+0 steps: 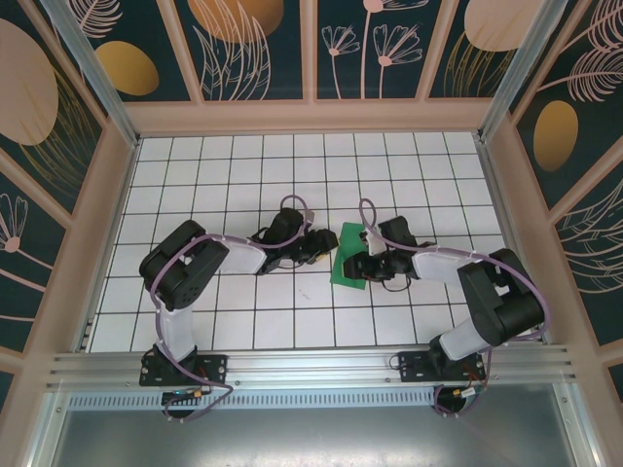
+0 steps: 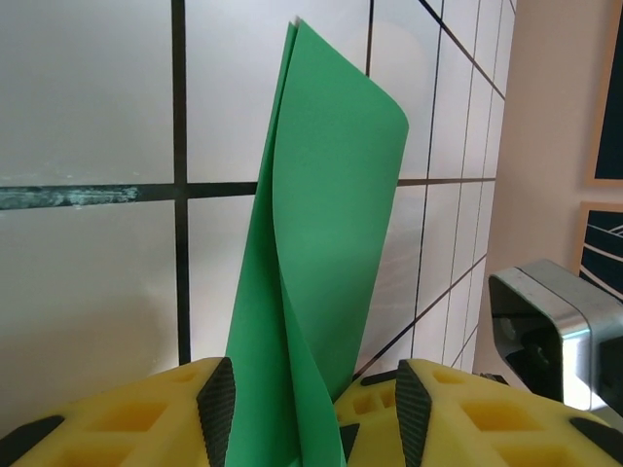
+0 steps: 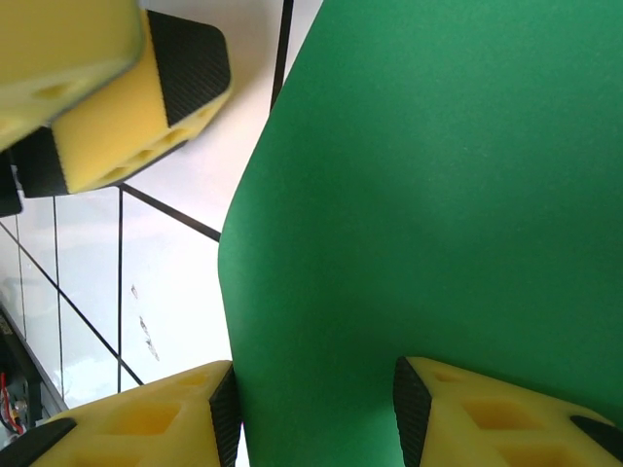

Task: Fold a paper plane with a square sheet of paper (pick it up from the middle)
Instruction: Fold the triangle a second time at the center of the table.

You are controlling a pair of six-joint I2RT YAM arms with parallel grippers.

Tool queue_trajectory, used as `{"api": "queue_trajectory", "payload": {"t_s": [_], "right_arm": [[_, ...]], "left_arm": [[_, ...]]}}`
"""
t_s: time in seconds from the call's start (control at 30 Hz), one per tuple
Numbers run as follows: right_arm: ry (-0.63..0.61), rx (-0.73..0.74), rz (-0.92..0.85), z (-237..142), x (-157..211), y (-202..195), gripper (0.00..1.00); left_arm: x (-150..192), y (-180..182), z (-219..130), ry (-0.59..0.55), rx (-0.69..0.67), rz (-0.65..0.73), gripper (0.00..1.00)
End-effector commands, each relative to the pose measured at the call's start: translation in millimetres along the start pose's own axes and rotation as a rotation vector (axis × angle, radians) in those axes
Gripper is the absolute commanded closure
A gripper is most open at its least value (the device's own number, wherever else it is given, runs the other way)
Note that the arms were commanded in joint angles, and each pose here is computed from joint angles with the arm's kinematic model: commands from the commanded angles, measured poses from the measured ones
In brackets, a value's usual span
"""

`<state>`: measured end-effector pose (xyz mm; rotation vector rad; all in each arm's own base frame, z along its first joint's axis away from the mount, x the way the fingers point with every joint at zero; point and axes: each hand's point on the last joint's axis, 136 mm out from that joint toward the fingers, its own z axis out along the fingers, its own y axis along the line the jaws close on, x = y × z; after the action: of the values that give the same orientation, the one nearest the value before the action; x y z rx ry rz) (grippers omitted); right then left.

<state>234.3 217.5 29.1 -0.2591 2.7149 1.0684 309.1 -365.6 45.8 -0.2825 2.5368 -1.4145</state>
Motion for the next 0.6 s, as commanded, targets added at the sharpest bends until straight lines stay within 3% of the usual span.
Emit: {"api": "queue_trajectory", "payload": {"t_s": [0.0, 0.27, 0.57], "right_arm": [[-0.020, -0.032, -0.030, -3.5, -1.4, 4.2, 0.52], [-0.018, -0.028, -0.025, -3.0, -2.4, 2.1, 0.51], [-0.018, -0.033, -0.025, -2.8, -3.0, 2.5, 0.51]], "left_arm": [[-0.6, -11.2, 9.0, 0.009, 0.047, -0.012, 0.49], [5.3, -8.1, 20.6, 0.035, 0.059, -0.043, 0.49], [12.3, -6.4, 25.7, 0.066, 0.053, -0.045, 0.56]]}}
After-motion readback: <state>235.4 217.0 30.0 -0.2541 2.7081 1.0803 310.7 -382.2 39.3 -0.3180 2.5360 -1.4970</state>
